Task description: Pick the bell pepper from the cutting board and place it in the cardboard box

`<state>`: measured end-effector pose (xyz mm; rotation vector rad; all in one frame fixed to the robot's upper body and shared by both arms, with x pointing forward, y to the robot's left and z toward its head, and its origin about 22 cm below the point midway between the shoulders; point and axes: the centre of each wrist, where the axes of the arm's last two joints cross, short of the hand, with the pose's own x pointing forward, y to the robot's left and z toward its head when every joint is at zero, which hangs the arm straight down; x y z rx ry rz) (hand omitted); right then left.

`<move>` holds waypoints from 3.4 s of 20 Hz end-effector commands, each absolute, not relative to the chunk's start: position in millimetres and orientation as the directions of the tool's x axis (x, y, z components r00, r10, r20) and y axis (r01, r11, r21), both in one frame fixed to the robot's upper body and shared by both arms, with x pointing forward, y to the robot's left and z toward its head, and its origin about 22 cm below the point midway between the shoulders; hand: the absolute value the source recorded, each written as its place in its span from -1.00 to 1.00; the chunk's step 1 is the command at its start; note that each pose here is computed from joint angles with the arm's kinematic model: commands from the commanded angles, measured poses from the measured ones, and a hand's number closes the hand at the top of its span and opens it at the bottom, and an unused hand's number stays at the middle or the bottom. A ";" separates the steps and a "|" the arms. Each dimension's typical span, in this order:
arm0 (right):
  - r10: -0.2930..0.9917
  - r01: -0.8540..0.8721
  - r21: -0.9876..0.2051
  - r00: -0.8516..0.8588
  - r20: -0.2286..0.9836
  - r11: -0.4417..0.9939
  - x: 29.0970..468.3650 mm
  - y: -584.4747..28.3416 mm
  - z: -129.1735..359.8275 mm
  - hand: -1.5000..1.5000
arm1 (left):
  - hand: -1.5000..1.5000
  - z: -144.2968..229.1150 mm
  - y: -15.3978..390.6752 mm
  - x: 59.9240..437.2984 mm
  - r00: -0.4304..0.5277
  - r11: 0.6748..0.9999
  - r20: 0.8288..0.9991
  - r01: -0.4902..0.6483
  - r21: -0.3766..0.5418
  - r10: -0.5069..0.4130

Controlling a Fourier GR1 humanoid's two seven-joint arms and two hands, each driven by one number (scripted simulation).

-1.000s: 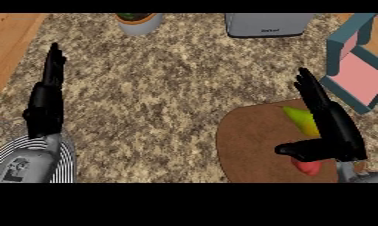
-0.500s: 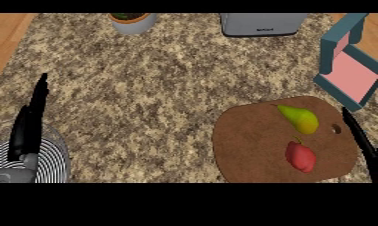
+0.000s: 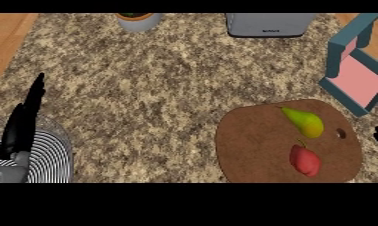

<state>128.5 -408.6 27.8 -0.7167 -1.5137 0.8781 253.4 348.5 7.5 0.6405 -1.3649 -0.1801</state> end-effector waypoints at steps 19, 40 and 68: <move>0.991 -0.518 -0.845 0.060 0.121 0.135 199.1 -304.0 61.9 -1.00 | 0.00 30.0 362.0 264.9 0.210 0.807 0.836 -0.225 0.546 -0.507; 0.969 -0.512 -0.842 -0.066 0.239 0.173 181.4 -277.9 66.3 -1.00 | 0.00 11.1 353.8 255.2 0.216 0.807 0.839 -0.236 0.541 -0.499; 0.997 -0.234 -0.969 -0.023 -0.073 -0.076 226.6 -255.7 13.8 1.00 | 0.00 13.5 354.4 261.3 0.226 0.811 0.838 -0.224 0.541 -0.497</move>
